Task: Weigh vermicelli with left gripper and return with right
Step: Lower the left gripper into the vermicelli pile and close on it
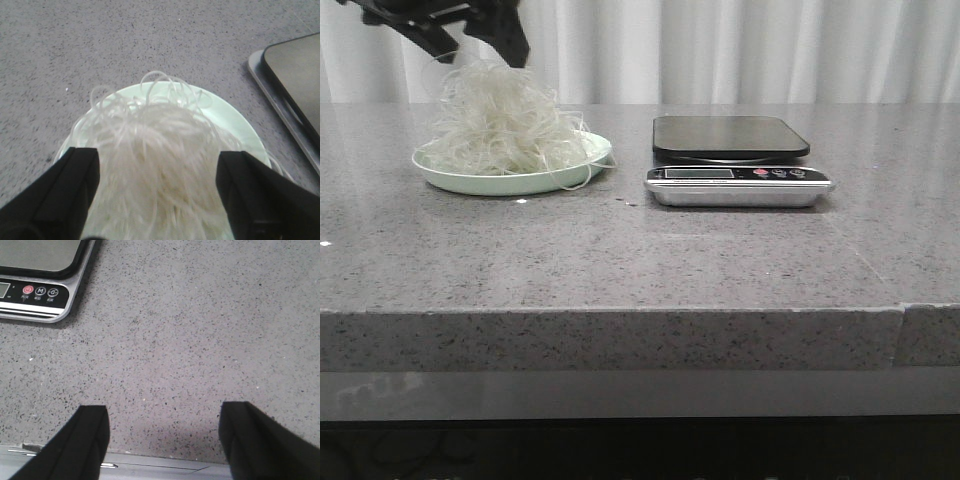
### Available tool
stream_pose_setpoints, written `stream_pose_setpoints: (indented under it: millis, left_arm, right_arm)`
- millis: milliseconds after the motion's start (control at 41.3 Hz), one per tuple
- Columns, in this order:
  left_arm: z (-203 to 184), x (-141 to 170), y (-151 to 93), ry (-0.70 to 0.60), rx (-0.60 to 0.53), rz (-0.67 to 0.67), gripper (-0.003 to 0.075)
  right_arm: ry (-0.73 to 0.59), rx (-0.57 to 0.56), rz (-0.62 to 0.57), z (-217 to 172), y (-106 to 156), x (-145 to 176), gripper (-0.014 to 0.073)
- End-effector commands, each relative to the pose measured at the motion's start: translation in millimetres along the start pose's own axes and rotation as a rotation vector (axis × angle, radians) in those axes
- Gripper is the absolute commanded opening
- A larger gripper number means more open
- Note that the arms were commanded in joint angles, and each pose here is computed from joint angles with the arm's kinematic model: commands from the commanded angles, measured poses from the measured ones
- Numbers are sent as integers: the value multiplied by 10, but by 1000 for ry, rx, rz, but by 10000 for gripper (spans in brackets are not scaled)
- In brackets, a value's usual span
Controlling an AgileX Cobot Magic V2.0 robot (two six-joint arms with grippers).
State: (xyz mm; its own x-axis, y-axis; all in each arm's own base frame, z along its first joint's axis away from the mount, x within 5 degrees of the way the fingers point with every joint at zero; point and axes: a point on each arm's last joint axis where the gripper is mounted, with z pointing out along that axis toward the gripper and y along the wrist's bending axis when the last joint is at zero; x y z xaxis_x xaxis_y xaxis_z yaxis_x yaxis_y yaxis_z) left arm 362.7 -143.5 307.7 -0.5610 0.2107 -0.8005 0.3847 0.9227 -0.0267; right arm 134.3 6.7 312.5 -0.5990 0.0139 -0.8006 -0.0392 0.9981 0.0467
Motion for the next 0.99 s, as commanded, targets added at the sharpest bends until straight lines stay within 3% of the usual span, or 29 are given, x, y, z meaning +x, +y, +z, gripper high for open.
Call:
stream_pose_setpoints:
  millis: [0,388,727,872,969]
  left_arm:
    - [-48,-264,-23,-129,5,-12,549]
    - [290,-97,-15,-14,8,-14,529]
    - [290,-67,-18,19,11,-14,224]
    - [225,-86,-23,28,14,-13,150]
    - [128,-145,-29,19,16,-11,145]
  right_arm:
    - [-69,7,-7,-34,-6,-112,566]
    - [-69,7,-7,-34,-6,-112,566]
    - [-69,7,-7,-34,-6,-112,566]
    - [-69,7,-7,-34,-6,-112,566]
    - [-69,7,-7,-34,-6,-112,566]
